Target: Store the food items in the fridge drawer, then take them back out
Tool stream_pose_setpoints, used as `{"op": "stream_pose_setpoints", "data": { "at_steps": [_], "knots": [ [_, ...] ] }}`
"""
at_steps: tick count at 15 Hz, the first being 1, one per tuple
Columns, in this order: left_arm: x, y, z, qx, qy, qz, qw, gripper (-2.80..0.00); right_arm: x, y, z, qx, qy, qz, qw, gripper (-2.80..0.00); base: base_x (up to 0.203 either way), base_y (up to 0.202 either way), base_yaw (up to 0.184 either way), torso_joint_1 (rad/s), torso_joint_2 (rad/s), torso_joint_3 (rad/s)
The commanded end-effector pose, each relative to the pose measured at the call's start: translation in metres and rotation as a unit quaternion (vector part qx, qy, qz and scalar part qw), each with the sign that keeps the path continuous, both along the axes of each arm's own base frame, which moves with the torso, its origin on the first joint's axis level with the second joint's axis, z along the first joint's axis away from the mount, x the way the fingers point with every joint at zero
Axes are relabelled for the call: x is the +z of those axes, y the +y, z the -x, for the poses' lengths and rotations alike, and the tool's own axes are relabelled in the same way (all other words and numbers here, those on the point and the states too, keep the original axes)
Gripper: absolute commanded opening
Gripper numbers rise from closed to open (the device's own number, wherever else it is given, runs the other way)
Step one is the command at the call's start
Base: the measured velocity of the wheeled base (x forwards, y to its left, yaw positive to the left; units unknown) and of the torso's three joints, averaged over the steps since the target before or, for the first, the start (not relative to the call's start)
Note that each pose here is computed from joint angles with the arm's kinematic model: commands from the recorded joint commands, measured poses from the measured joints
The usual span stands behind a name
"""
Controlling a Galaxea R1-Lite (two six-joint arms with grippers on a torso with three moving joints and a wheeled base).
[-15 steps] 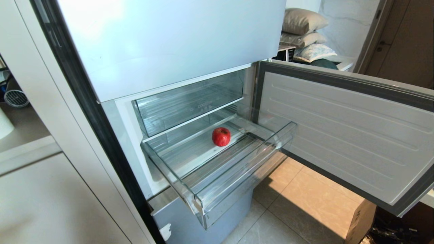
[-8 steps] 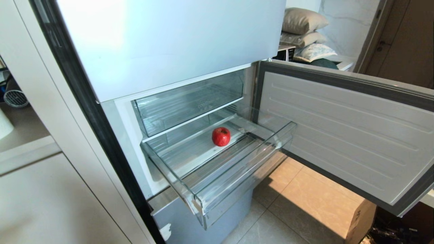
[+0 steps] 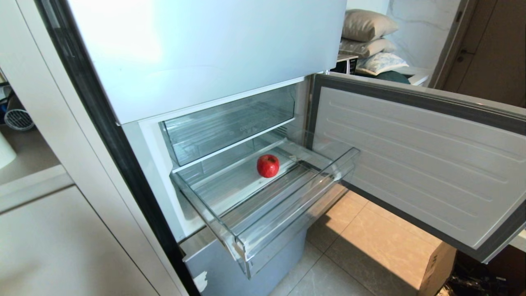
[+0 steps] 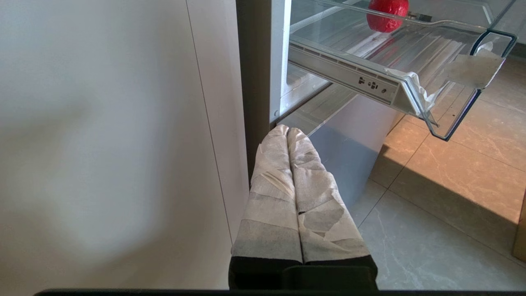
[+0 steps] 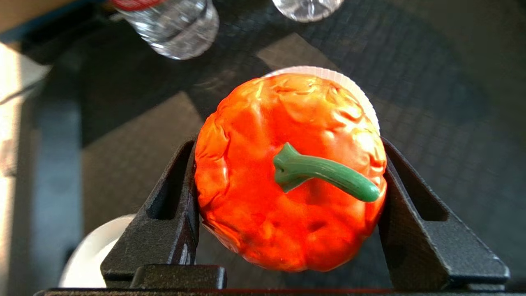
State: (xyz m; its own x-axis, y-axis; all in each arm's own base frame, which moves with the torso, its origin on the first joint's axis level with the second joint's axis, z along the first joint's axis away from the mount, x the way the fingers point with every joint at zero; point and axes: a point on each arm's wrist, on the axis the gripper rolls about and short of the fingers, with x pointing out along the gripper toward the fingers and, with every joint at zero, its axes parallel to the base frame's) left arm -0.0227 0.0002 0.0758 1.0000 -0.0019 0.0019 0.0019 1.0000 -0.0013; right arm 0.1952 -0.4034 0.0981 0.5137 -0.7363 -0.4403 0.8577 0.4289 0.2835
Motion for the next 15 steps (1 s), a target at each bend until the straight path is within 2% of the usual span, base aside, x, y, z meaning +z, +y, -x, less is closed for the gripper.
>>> {"op": "stream_pose_setpoints", "data": {
  "at_steps": [1, 9, 15],
  "knots": [
    [0.000, 0.000, 0.000, 0.000, 0.000, 0.000, 1.0000, -2.80, -0.020, -0.009, -0.004, -0.001, 0.006, -0.014, 1.000, -2.80, 0.000, 0.000, 0.000, 0.000, 0.00, 0.000],
    [0.000, 0.000, 0.000, 0.000, 0.000, 0.000, 1.0000, -2.80, -0.029, -0.027, -0.012, -0.002, 0.000, -0.003, 1.000, -2.80, 0.000, 0.000, 0.000, 0.000, 0.00, 0.000],
    [0.000, 0.000, 0.000, 0.000, 0.000, 0.000, 1.0000, -2.80, -0.030, -0.026, -0.023, 0.010, -0.003, 0.001, 1.000, -2.80, 0.000, 0.000, 0.000, 0.000, 0.00, 0.000]
  ]
}}
